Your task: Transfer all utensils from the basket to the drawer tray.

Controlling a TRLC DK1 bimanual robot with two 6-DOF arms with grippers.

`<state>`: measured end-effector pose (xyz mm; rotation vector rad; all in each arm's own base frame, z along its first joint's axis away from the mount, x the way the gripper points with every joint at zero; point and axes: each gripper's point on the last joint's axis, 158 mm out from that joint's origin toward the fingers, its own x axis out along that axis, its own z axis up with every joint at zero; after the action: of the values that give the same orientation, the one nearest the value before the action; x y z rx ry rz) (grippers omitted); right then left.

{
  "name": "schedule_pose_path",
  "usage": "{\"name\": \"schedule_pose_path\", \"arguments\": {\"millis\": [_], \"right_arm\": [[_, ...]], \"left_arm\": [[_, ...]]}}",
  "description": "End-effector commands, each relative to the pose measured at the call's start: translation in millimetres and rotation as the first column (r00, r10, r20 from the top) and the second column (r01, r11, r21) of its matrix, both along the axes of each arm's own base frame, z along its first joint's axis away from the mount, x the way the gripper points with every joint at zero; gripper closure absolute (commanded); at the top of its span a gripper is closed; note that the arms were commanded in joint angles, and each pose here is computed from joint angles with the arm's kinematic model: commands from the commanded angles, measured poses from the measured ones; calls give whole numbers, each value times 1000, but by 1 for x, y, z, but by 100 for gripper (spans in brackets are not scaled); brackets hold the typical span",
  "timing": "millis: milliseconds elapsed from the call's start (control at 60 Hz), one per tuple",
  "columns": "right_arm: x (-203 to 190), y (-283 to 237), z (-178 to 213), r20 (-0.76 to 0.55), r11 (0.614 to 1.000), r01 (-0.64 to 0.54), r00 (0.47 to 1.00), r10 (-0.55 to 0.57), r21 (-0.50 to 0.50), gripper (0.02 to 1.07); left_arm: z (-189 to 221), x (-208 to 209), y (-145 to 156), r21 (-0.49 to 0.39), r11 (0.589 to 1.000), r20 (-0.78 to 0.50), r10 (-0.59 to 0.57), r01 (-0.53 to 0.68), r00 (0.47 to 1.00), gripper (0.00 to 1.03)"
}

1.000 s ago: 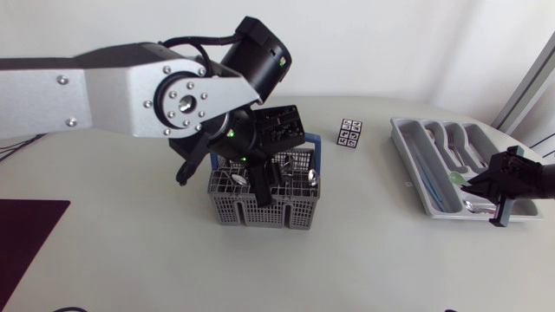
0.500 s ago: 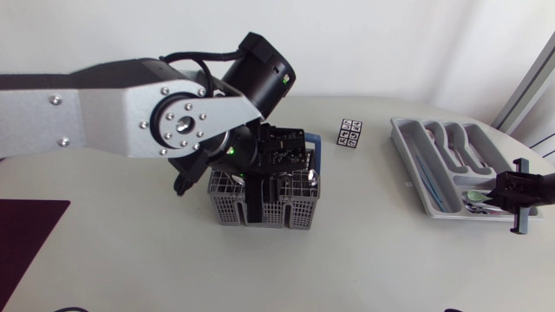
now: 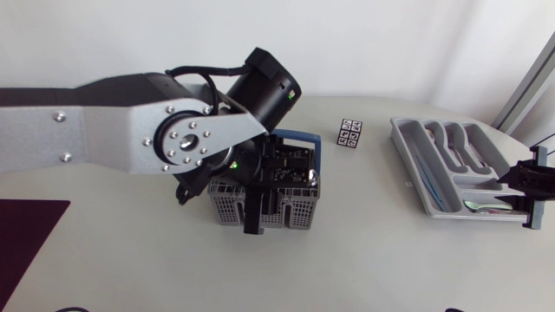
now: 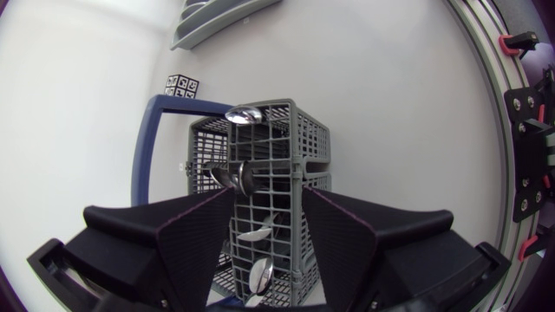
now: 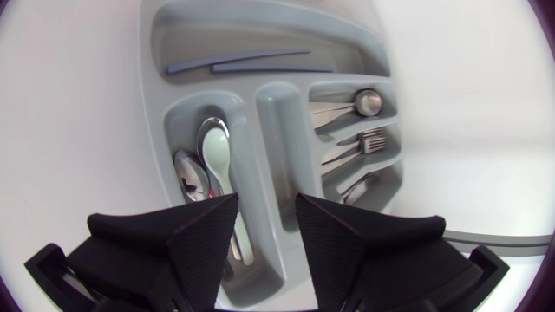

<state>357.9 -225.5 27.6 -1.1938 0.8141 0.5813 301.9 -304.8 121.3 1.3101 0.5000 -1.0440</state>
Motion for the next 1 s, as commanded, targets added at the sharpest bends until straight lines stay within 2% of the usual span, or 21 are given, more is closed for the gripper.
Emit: {"name": "schedule_pose_path", "arguments": {"millis": [0, 117, 217, 517, 617, 667, 783, 983], "right_arm": [[-12, 22, 7, 12, 999, -13, 1000, 12, 30, 46], [-17, 57, 20, 52, 997, -19, 999, 15, 80, 46], [-21, 85, 30, 86, 991, -28, 996, 17, 127, 41], [-44, 179, 47, 143, 968, -94, 988, 62, 233, 41], [-51, 214, 55, 161, 950, -118, 984, 73, 289, 41], [-54, 231, 58, 160, 937, -120, 985, 70, 327, 41], [-62, 268, 62, 139, 901, -115, 988, 62, 419, 38], [-76, 316, 62, 110, 865, -122, 991, 77, 486, 38]], "left_arm": [[-3, -1, -2, 16, 1000, 13, -27, 27, 1000, 46], [-8, 8, -5, 19, 1000, 11, -2, 1, 1000, 47], [-18, 12, -7, 30, 1000, 8, 5, -6, 1000, 54], [-21, 38, -12, 15, 999, 54, 47, -47, 997, 61], [-27, 41, -10, 27, 998, 48, 56, -57, 997, 61], [-31, 43, -9, 35, 997, 45, 61, -62, 997, 67], [-34, 49, -6, 37, 996, 53, 77, -79, 996, 70], [-33, 51, -7, 19, 995, 54, 92, -93, 994, 75]]}}
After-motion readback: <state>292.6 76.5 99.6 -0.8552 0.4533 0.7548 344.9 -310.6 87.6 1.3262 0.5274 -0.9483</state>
